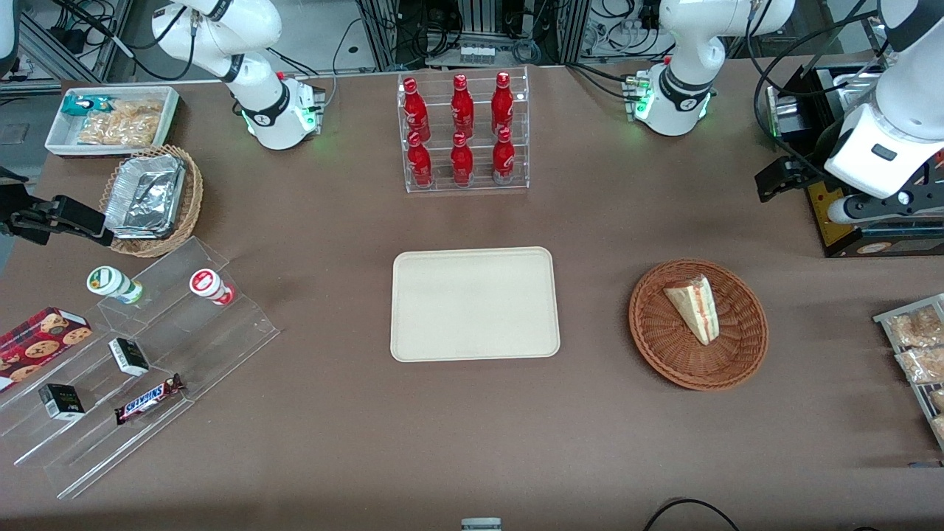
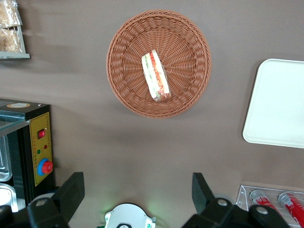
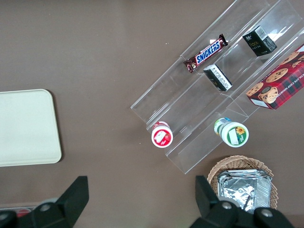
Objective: Place sandwich from basket to tray
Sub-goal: 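Move the left gripper down over the wrapped sandwich in the wicker basket, then close the left gripper on the sandwich and lift it from the basket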
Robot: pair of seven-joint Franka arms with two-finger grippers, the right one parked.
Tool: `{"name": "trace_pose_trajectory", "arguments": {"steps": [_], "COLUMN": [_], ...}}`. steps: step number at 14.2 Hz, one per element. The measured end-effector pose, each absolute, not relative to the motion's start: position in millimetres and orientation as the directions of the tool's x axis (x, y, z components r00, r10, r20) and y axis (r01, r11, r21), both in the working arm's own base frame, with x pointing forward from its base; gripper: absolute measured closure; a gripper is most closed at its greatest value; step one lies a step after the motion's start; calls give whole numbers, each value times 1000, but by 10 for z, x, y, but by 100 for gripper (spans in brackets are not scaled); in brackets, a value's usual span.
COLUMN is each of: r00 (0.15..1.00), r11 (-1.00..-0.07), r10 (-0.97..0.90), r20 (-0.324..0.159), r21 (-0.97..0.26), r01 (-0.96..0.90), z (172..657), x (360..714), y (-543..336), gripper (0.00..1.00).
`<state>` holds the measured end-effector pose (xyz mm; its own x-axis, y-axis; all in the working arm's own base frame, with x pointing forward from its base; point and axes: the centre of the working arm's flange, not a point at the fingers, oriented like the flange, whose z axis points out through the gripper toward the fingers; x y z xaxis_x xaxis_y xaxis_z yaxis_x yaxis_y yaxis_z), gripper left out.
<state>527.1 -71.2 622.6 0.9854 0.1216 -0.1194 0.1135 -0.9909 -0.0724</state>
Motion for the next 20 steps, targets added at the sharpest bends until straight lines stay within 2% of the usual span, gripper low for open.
{"name": "trace_pose_trajectory", "arguments": {"steps": [5, 9, 12, 16, 18, 20], "r00": [985, 975, 966, 979, 978, 971], "r11": [-991, -991, -991, -994, -993, -987], "r10": [120, 120, 119, 103, 107, 157], "r20": [-124, -187, -231, -176, -182, -179], "r21": [-72, -86, -93, -66, -64, -71], "r01": [112, 105, 100, 92, 96, 146], "z": [6207, 5797, 5175, 3811, 3447, 3338], "x": [5273, 5322, 5436, 5518, 5457, 5455], "y": [-720, -723, -722, -749, -739, -732], "gripper": [0, 0, 0, 0, 0, 0]}}
